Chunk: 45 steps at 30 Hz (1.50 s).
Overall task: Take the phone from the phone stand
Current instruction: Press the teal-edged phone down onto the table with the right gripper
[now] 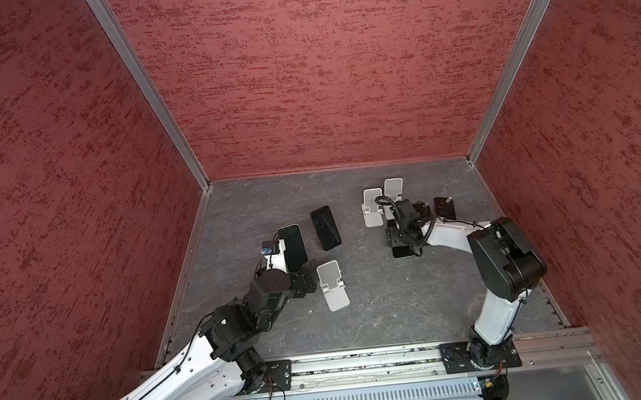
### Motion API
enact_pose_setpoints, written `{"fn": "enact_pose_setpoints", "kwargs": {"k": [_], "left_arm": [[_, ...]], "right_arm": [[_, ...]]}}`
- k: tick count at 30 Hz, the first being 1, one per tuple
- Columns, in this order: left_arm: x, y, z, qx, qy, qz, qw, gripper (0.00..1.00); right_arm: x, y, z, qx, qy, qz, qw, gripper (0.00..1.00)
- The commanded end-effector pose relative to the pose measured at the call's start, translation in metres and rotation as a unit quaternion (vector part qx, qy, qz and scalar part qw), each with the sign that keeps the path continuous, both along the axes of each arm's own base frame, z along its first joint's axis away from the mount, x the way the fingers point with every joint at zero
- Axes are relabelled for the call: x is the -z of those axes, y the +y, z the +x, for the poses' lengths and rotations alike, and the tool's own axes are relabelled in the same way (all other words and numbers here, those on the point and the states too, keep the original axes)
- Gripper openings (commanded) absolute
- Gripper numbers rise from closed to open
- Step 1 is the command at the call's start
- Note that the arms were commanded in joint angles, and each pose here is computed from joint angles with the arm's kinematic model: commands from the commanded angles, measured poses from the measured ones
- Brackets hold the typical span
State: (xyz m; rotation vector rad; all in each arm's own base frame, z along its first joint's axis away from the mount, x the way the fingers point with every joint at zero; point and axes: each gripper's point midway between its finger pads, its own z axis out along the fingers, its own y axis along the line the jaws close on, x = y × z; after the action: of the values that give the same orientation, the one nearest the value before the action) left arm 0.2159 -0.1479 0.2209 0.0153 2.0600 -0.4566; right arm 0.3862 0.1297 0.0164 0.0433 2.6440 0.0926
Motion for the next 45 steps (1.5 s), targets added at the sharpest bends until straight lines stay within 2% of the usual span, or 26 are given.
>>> {"fn": "enact_pose_setpoints", "kwargs": {"k": [1, 21, 45], "left_arm": [[0.001, 0.001, 0.000, -0.003, 0.000, -0.007, 1.000, 1.00], [-0.001, 0.005, -0.003, -0.006, 0.002, -0.010, 1.000, 1.00], [0.001, 0.006, -0.002, -0.010, -0.001, -0.011, 1.000, 0.99]], "right_arm": [[0.061, -0.005, -0.056, 0.004, 0.124, 0.009, 0.992, 0.73], [0.068, -0.001, -0.062, 0.003, 0.134, 0.027, 0.991, 0.77], [0.053, -0.010, -0.061, 0.013, 0.127, 0.002, 0.992, 0.87]]}}
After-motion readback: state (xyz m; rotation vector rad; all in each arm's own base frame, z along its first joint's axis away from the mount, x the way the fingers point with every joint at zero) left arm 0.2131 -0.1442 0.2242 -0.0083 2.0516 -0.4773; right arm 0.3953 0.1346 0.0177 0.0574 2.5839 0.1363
